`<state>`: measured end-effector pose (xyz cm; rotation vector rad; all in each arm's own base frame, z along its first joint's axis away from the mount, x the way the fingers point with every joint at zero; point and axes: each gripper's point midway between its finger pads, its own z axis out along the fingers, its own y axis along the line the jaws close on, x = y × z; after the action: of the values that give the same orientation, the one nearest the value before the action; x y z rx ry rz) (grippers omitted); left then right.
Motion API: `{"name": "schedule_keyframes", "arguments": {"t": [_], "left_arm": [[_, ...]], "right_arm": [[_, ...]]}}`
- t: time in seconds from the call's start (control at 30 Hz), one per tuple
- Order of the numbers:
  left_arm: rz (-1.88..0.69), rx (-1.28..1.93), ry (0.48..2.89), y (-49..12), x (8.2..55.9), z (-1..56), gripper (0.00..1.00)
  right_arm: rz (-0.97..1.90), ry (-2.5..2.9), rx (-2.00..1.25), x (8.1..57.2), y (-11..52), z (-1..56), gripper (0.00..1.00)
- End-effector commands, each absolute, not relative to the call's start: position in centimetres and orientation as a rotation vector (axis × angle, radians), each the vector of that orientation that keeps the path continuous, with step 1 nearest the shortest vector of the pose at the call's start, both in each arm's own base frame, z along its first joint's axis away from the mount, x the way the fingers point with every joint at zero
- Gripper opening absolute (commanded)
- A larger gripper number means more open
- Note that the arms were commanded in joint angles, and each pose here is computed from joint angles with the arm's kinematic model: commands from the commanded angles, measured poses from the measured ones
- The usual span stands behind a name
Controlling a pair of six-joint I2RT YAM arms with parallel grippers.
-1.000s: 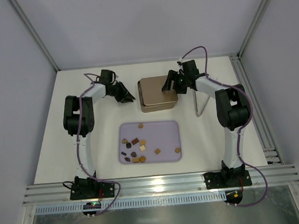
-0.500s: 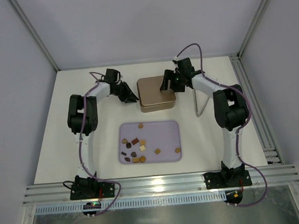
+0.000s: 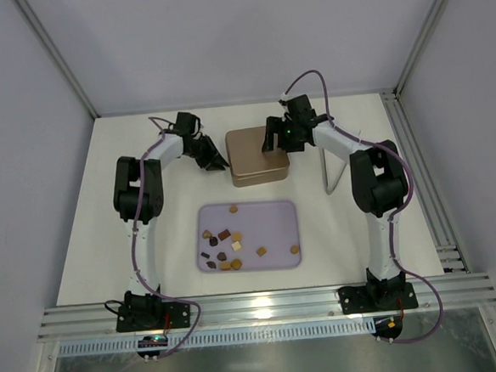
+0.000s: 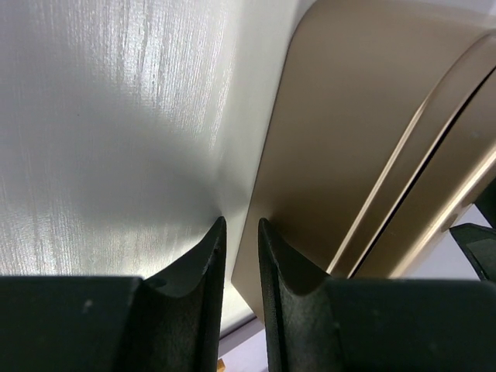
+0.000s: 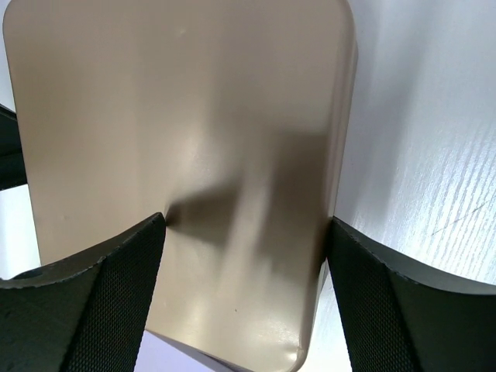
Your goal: Pack the chocolate
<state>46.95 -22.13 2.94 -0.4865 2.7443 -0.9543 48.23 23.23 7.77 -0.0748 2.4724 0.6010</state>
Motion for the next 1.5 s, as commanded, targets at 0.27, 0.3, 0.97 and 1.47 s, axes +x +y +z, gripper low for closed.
{"name": "schedule_keyframes", "arguments": {"t": [0.27,0.3,0.97,1.47], "left_arm": [[-1.011,-0.367,2.743,-24.8,47.0,4.4,0.25],[-1.015,-0.361,2.744,-24.9,47.0,4.5,0.25],[-0.998,-0.28,2.778,-26.4,46.2,4.9,0.25],[-0.996,-0.248,2.792,-27.3,45.9,4.8,0.25]], "right_arm": [[0.688,2.409,-0.248,47.8,27.4,10.0,0.86],[0.69,2.41,-0.256,47.7,27.5,10.0,0.87],[0.54,2.497,-0.401,46.1,28.4,8.5,0.9],[0.384,2.6,-0.497,44.5,28.4,6.3,0.9]]}}
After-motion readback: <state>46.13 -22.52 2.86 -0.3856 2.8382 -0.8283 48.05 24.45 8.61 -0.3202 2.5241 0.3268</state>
